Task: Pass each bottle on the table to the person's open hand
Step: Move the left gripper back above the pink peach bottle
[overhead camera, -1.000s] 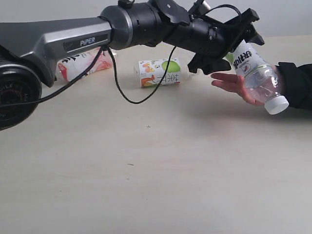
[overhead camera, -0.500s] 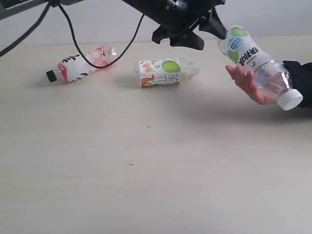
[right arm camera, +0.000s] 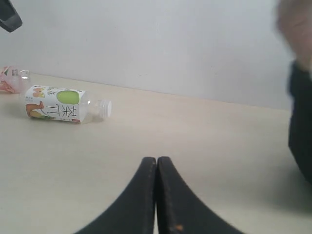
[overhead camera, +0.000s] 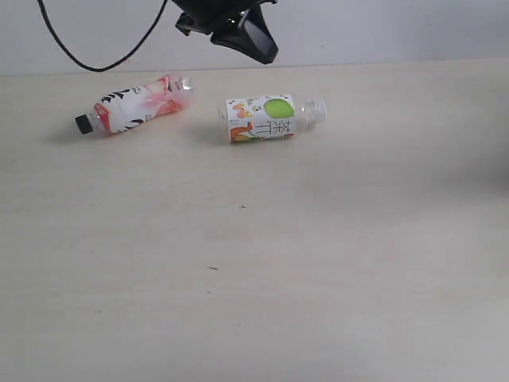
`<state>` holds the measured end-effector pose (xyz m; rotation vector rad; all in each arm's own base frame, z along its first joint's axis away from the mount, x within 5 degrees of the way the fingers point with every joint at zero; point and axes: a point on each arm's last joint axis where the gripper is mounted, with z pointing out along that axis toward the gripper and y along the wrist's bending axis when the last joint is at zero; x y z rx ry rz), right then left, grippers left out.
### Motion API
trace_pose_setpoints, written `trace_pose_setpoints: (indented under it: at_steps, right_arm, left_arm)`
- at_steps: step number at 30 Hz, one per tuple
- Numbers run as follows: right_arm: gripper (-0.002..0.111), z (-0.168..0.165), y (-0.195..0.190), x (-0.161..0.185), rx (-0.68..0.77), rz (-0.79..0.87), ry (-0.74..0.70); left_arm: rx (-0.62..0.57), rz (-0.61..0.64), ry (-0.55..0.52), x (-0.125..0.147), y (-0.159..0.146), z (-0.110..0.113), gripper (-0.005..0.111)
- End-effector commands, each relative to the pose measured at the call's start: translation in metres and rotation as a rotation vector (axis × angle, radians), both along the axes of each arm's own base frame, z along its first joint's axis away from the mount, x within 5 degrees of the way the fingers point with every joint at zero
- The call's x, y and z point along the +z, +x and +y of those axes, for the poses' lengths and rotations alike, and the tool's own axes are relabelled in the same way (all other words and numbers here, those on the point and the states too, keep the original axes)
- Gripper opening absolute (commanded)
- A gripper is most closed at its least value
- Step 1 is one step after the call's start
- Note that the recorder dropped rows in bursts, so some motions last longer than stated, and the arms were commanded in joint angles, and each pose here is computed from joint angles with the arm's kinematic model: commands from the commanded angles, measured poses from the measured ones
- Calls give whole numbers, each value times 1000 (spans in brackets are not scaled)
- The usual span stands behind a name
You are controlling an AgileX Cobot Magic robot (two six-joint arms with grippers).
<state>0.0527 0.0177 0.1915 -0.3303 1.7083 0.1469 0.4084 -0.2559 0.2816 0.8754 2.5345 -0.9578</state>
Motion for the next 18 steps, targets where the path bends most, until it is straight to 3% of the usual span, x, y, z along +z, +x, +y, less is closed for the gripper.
trace_pose_setpoints:
  at_steps: [1,9,18]
  right_arm:
    - [0,0,0,0,-6,-15,-2]
    - [0,0,0,0,-6,-15,-2]
    - [0,0,0,0,-6,-15,-2]
  left_arm:
    - [37,-61,73,4,15,31,1]
    - [65,-86,314,-23,23,59,1]
    - [72,-66,450,-51,19,71,1]
